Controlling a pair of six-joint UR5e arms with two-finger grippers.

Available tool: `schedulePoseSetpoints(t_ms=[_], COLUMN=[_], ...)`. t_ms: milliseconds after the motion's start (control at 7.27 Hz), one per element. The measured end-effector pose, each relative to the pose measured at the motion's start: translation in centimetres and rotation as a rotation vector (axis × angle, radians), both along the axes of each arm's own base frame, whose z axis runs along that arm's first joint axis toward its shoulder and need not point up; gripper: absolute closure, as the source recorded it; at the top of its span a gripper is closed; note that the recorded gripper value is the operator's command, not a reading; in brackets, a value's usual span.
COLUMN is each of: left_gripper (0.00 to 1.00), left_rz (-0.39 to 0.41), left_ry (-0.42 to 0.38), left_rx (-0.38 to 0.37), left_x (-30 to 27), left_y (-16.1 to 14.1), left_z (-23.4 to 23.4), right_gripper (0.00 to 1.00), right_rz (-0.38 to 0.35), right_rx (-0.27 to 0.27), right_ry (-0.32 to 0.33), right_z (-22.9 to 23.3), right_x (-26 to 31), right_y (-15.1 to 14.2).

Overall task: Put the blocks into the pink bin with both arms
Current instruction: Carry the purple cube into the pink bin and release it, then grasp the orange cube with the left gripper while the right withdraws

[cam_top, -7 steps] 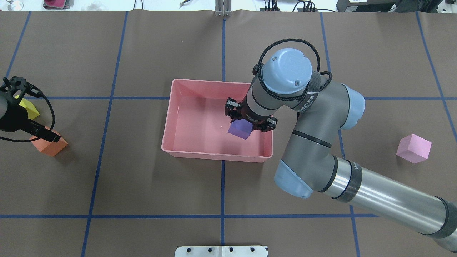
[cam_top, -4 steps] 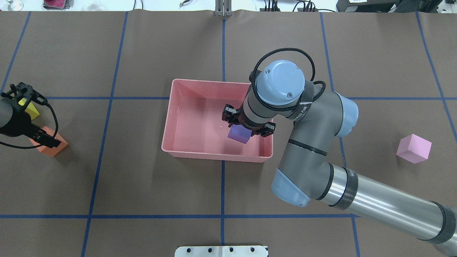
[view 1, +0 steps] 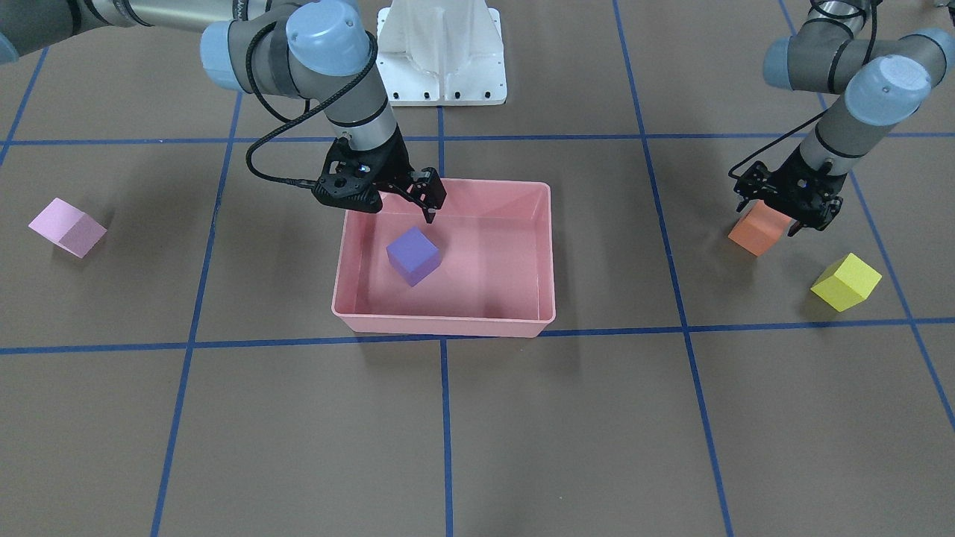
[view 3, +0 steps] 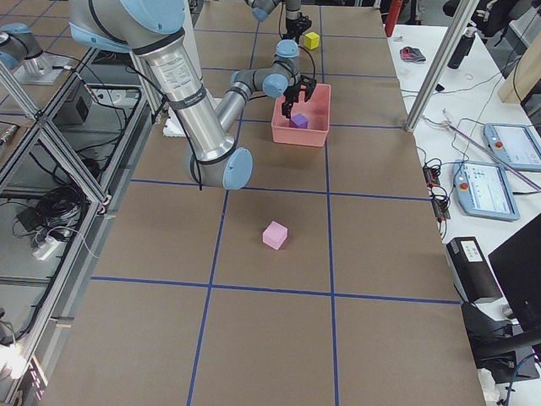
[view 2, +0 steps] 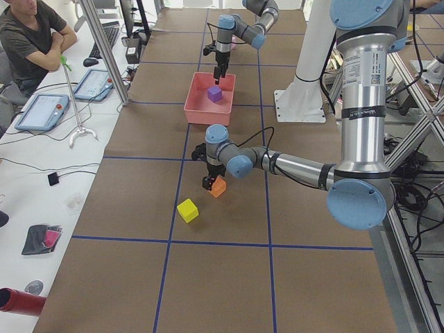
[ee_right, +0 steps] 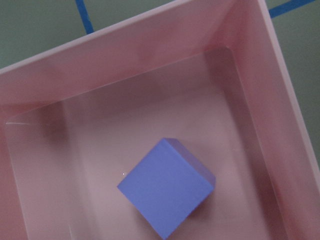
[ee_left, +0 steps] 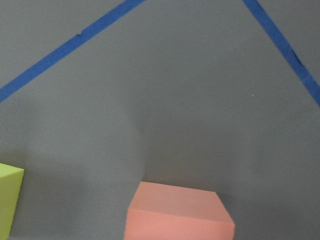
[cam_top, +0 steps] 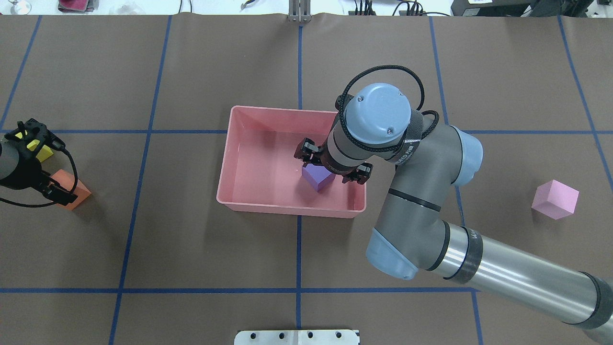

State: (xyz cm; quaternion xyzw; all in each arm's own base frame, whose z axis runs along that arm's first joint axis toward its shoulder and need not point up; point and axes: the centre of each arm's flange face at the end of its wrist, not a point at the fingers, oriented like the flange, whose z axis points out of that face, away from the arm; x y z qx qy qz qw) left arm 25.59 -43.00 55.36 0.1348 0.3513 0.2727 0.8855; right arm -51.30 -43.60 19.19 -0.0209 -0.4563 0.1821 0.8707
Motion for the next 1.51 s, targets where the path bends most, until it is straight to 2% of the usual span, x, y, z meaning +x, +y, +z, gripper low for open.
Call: schedulePoseSetpoints(t_ms=[275, 413, 688, 825, 963, 1238, 1376, 1513], left_gripper=[0.9, 1.0, 1.0, 1.0, 1.0, 1.0, 1.0, 1.0], left_rz=[0.007, 0.007, 0.002, -0.016, -0.068, -0.232, -0.277, -0.287], left_ry=[-0.012, -0.015, 0.024, 0.077, 0.123, 0.184, 0.2, 0.2], left_rx=[-0.005, -0.008, -0.036, -0.108, -0.209, -0.405, -0.467, -0.504], left_x=[0.5, 0.6, 0.7, 0.9, 1.2, 3.7, 5.7, 8.0], left_y=[0.1, 0.1, 0.3, 0.8, 1.0, -1.2, -2.4, -2.6], left_z=[0.6, 0.8, -0.6, -2.9, -6.4, -17.8, -24.4, -30.2], right_gripper=[0.0, 0.0, 0.0, 0.0, 0.0, 0.0, 0.0, 0.0], right_rz=[0.03, 0.024, -0.04, -0.065, -0.088, -0.145, -0.173, -0.188], right_rx=[0.014, 0.022, 0.039, 0.036, 0.04, 0.086, 0.079, 0.047], right_ry=[0.009, 0.023, 0.04, 0.039, 0.047, 0.11, 0.142, 0.166], right_z=[0.9, 2.8, 8.6, 11.4, 14.4, 21.8, 25.7, 29.1], right_x=[3.3, 6.2, 14.4, 18.7, 22.6, 30.2, 33.1, 34.9], right_y=[-3.3, -5.3, -7.8, -8.3, -8.2, -7.2, -6.1, -4.7])
